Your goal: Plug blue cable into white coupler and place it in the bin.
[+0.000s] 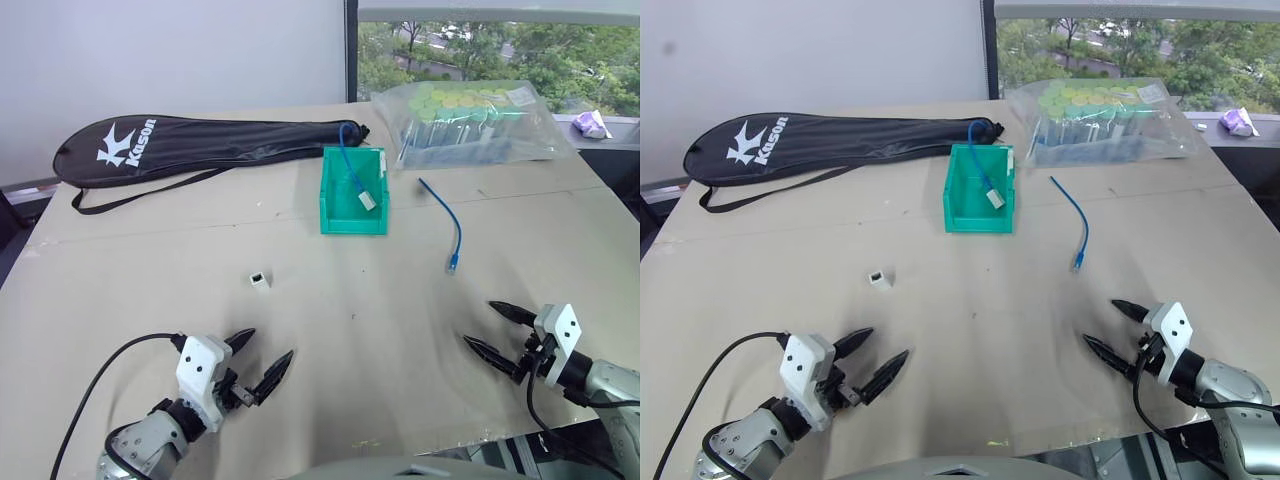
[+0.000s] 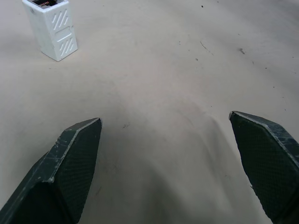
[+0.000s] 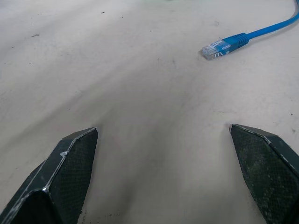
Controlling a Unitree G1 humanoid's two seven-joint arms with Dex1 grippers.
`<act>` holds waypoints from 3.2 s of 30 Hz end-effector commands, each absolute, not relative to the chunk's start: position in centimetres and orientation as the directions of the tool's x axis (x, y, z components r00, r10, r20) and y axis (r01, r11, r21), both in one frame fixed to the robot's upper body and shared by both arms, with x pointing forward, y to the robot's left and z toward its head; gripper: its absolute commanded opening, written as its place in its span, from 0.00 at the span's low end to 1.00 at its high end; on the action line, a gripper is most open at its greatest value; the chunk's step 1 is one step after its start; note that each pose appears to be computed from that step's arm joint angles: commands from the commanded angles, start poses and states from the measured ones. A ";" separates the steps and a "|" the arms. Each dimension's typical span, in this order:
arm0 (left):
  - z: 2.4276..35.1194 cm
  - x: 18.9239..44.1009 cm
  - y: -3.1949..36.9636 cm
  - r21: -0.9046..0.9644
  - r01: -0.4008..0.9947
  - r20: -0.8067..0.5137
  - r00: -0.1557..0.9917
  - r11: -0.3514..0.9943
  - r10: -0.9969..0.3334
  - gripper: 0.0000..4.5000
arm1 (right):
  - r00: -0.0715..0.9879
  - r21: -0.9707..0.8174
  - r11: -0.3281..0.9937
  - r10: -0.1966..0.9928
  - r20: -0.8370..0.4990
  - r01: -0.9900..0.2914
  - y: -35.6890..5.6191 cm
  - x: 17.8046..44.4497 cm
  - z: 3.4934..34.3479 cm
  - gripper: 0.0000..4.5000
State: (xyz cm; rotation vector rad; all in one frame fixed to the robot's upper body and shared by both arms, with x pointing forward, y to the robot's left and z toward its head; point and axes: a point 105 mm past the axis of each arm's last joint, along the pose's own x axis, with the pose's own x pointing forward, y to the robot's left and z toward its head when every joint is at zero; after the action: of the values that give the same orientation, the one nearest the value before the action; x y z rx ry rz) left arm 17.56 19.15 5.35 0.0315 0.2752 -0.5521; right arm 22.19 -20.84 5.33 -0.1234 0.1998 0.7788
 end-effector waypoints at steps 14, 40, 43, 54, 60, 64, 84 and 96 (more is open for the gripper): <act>3.2 16.8 20.9 -0.035 0.536 -0.271 0.807 0.843 -0.524 1.00 | 0.687 -0.065 0.692 0.694 -0.216 -0.719 -21.4 22.7 5.8 0.99; 18.3 21.1 16.1 0.153 0.932 -0.234 0.357 0.328 -0.905 1.00 | 0.296 -0.298 0.139 0.756 -0.583 -0.944 -22.0 32.2 12.5 0.99; 18.7 21.5 15.8 0.176 0.934 -0.259 0.347 0.310 -0.901 1.00 | 0.237 -0.317 0.025 0.721 -0.652 -0.948 -20.8 34.3 13.4 0.99; 18.4 21.0 14.6 0.176 0.935 -0.272 0.348 0.309 -0.897 1.00 | 0.120 -0.338 -0.333 0.534 -0.837 -0.880 -17.3 37.3 14.8 0.99; 18.4 20.6 14.4 0.178 0.931 -0.278 0.358 0.318 -0.891 1.00 | 0.082 -0.271 -0.442 0.400 -0.913 -0.855 -17.1 37.4 14.3 0.99; 18.4 20.5 14.4 0.188 0.925 -0.276 0.373 0.331 -0.886 1.00 | 0.060 -0.237 -0.474 0.358 -0.932 -0.848 -17.0 37.3 13.9 0.99; 18.3 20.3 14.4 0.187 0.918 -0.258 0.389 0.350 -0.884 1.00 | -0.001 -0.214 -0.436 0.442 -0.897 -0.874 -15.2 37.1 13.3 0.02; 17.9 20.9 15.6 0.182 0.906 -0.269 0.419 0.382 -0.867 1.00 | -0.054 -0.125 -0.167 0.779 -0.624 -0.978 -10.6 35.9 12.3 0.02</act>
State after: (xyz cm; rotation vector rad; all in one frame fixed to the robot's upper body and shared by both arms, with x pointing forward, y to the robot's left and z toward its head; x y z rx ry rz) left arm 20.78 15.17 17.28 0.3022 0.1708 -1.1579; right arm 36.45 -11.81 11.07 -0.7449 0.4367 1.5826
